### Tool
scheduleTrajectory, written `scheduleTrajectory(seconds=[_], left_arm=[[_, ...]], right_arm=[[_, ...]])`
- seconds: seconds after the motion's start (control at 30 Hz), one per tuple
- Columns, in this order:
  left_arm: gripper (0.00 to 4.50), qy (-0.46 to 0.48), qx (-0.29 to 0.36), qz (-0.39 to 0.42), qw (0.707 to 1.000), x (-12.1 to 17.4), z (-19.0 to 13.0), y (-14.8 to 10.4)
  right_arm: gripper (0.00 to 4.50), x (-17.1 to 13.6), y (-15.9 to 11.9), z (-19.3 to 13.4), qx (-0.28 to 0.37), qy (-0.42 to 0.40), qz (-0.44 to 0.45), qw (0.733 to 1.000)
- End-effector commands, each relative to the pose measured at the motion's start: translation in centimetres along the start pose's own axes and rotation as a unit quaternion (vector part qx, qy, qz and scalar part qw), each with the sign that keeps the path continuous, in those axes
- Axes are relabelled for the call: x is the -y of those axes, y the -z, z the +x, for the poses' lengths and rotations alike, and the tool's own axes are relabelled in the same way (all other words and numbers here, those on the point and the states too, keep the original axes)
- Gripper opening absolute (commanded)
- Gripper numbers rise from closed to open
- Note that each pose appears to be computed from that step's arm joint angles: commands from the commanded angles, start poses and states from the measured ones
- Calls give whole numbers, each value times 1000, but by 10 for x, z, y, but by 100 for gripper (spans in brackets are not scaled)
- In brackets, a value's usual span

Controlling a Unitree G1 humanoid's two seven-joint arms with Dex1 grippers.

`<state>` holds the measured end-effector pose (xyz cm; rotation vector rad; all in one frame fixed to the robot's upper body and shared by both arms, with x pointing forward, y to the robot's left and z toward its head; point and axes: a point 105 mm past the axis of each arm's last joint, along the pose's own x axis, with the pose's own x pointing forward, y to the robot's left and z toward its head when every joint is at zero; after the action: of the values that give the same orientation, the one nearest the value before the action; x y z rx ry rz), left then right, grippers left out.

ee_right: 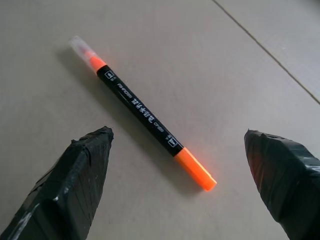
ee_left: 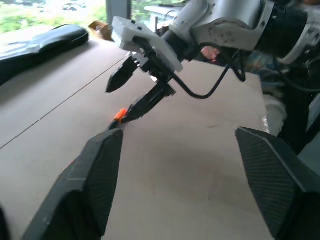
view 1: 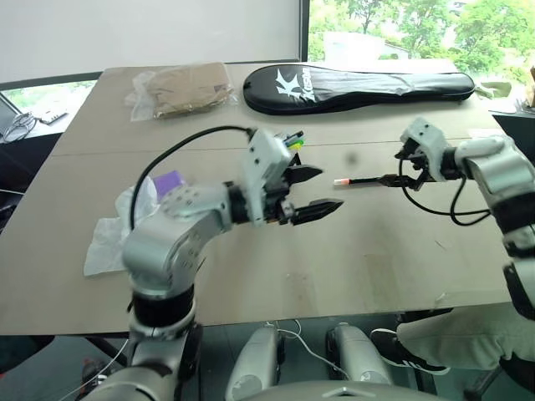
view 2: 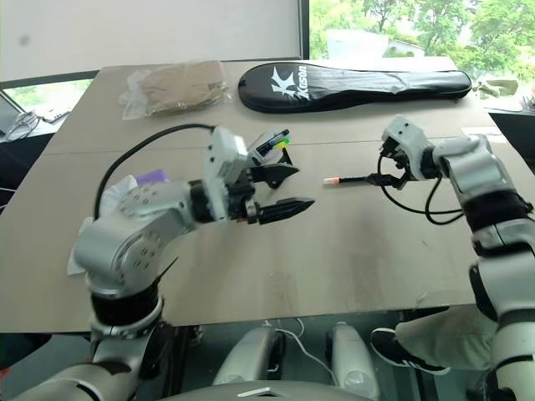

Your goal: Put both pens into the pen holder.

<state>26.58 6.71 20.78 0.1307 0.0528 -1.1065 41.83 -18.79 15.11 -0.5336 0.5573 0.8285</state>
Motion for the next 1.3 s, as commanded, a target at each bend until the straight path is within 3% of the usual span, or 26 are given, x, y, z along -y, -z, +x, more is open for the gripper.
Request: scheduleTrajectory(seconds=[0.03,0.1,0.13,0.23,0.37,0.47,0.53,0.7,0.8,0.93,0.97,1.0,1.2,1.3], left_arm=[[358,-16,4,18,1000,7,-12,-1],[359,-30,5,13,999,6,-15,2],[359,-32,2,14,999,6,-16,5],[359,-39,10,0,999,4,-15,7],[359,-38,35,-55,997,2,-11,6],[359,-23,50,-128,990,2,-3,9],[359,-19,64,-185,980,-1,5,10],[359,12,97,-272,957,-4,26,3],[359,60,111,-294,947,-3,43,-11],[359,113,103,-300,942,2,58,-20],[312,116,99,-296,943,1,61,-21],[292,118,96,-294,944,0,62,-21],[4,150,101,-287,941,2,58,-29],[1,136,110,-272,946,-3,55,-33]], right_arm=[[424,4,10,3,-40,-18,-3,999],[364,0,13,6,-50,-35,9,998],[301,-1,17,7,-65,-39,10,997],[185,-2,27,7,-96,-46,7,994],[5,0,27,-3,-86,-59,28,994],[5,2,21,-24,-25,-76,72,994],[5,-10,8,-49,55,-103,112,987],[5,-102,-17,-104,172,-139,150,964],[5,-146,-33,-106,215,-128,161,955],[5,-169,-39,-95,243,-106,162,950],[0,-171,-40,-94,251,-103,165,948],[0,-172,-41,-93,257,-101,168,946],[0,-170,-41,-95,272,-69,179,943],[0,-167,-43,-99,279,-44,165,945]])
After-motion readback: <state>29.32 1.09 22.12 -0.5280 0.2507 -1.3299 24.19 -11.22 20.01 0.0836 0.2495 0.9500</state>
